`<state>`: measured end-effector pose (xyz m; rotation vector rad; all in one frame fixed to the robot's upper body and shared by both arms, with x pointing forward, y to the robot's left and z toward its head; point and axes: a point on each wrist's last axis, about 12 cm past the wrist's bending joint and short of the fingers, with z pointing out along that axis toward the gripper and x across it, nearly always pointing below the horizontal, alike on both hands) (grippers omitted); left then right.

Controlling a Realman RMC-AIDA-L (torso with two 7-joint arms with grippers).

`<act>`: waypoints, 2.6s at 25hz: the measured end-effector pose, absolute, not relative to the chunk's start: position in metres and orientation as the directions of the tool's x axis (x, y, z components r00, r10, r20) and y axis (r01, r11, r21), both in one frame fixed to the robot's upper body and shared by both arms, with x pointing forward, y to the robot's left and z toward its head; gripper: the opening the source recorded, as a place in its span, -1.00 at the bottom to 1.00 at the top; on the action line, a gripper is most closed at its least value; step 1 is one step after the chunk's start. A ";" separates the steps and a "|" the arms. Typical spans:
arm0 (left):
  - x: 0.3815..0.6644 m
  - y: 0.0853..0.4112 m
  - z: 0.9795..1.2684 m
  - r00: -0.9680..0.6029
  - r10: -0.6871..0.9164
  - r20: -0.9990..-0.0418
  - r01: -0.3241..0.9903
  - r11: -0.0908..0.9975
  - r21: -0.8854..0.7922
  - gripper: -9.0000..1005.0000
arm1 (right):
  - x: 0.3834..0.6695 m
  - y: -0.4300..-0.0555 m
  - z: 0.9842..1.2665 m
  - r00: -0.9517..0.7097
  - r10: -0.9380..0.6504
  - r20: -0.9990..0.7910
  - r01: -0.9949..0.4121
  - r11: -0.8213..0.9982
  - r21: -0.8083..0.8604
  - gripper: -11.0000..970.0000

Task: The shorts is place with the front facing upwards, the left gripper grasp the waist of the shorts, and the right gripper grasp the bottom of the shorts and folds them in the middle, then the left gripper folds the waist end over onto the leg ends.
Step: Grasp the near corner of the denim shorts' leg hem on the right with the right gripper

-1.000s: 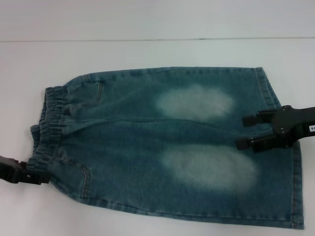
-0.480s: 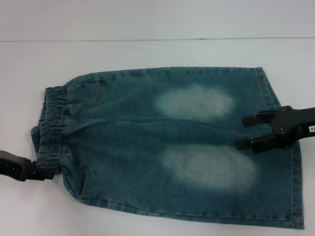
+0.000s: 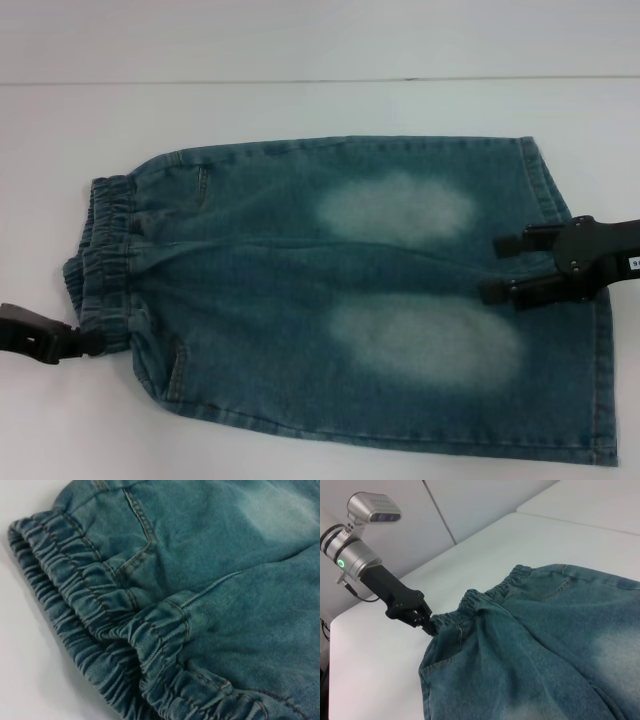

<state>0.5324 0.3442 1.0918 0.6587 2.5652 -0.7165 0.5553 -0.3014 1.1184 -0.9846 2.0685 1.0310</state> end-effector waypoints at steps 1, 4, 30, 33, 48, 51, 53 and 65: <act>0.533 0.344 1.092 -0.810 0.330 -0.484 0.533 0.759 -0.375 -0.60 | 0.555 -0.302 1.118 -0.531 -0.340 -0.776 -0.825 0.418 0.381 0.95; 0.533 0.344 1.092 -0.810 0.331 -0.485 0.534 0.758 -0.374 -0.77 | 0.555 -0.302 1.118 -0.532 -0.337 -0.777 -0.823 0.419 0.383 0.95; 0.545 0.338 1.107 -0.790 0.356 -0.499 0.568 0.730 -0.380 -0.85 | 0.549 -0.343 1.153 -0.752 -0.628 -0.201 -0.635 0.609 0.475 0.94; 0.545 0.338 1.106 -0.791 0.354 -0.499 0.567 0.730 -0.381 -0.85 | 0.547 -0.342 1.150 -0.752 -0.637 -0.169 -0.628 0.614 0.478 0.94; 0.546 0.334 1.104 -0.793 0.352 -0.498 0.566 0.729 -0.385 -0.85 | 0.538 -0.328 1.128 -0.730 -0.680 -0.073 -0.595 0.579 0.558 0.94; 0.546 0.334 1.104 -0.792 0.352 -0.498 0.566 0.729 -0.385 -0.85 | 0.538 -0.325 1.127 -0.728 -0.681 -0.076 -0.596 0.575 0.560 0.93; 0.546 0.334 1.103 -0.793 0.352 -0.497 0.566 0.728 -0.387 -0.85 | 0.538 -0.323 1.126 -0.725 -0.684 -0.078 -0.599 0.570 0.563 0.91; 0.545 0.333 1.102 -0.796 0.351 -0.493 0.564 0.726 -0.393 -0.85 | 0.538 -0.317 1.123 -0.706 -0.707 -0.043 -0.608 0.573 0.549 0.64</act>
